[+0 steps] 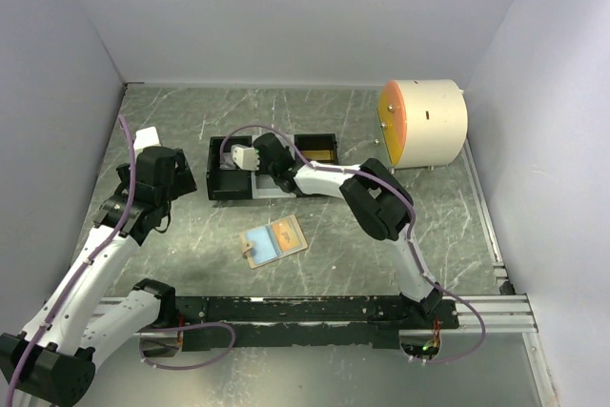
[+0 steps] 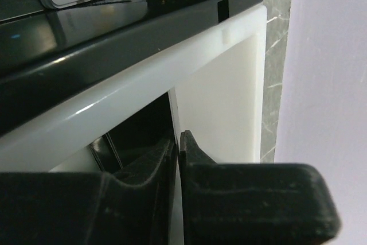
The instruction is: Take the credit cards out of the card holder
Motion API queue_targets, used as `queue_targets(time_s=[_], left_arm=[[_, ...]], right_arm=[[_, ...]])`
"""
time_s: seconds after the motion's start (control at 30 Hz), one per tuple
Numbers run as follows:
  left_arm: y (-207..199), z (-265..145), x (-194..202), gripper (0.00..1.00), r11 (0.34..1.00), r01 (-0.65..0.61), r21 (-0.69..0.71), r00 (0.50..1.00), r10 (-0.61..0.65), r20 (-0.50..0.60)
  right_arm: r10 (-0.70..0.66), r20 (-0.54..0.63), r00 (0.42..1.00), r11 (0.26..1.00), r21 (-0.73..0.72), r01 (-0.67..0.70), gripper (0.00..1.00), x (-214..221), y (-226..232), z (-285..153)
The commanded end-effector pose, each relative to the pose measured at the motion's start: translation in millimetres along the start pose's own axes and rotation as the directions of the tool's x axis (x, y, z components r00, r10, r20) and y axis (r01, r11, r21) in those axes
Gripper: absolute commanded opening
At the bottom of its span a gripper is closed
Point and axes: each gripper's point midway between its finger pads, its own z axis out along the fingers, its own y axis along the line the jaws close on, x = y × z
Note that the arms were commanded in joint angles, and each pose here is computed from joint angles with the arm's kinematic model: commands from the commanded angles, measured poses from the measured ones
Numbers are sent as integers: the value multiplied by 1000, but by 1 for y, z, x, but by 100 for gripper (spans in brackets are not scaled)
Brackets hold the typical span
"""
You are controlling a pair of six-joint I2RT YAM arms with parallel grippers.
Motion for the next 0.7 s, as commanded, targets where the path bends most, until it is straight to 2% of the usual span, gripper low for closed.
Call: queue_targets(time_s=[0.0, 0.27, 0.43, 0.67], left_arm=[[3, 1, -5, 98, 1000, -4, -13, 1000, 4, 24], [2, 1, -4, 98, 1000, -7, -9, 1000, 7, 22], [2, 1, -3, 98, 1000, -10, -8, 1000, 10, 18], [1, 2, -2, 98, 1000, -13, -5, 1000, 13, 12]], right_arm=[[-5, -27, 1000, 1000, 11, 6, 9, 4, 6, 8], [52, 20, 998, 999, -7, -52, 34, -3, 4, -5], [78, 38, 996, 997, -33, -77, 41, -8, 2, -10], [115, 77, 990, 991, -71, -109, 44, -18, -1, -23]])
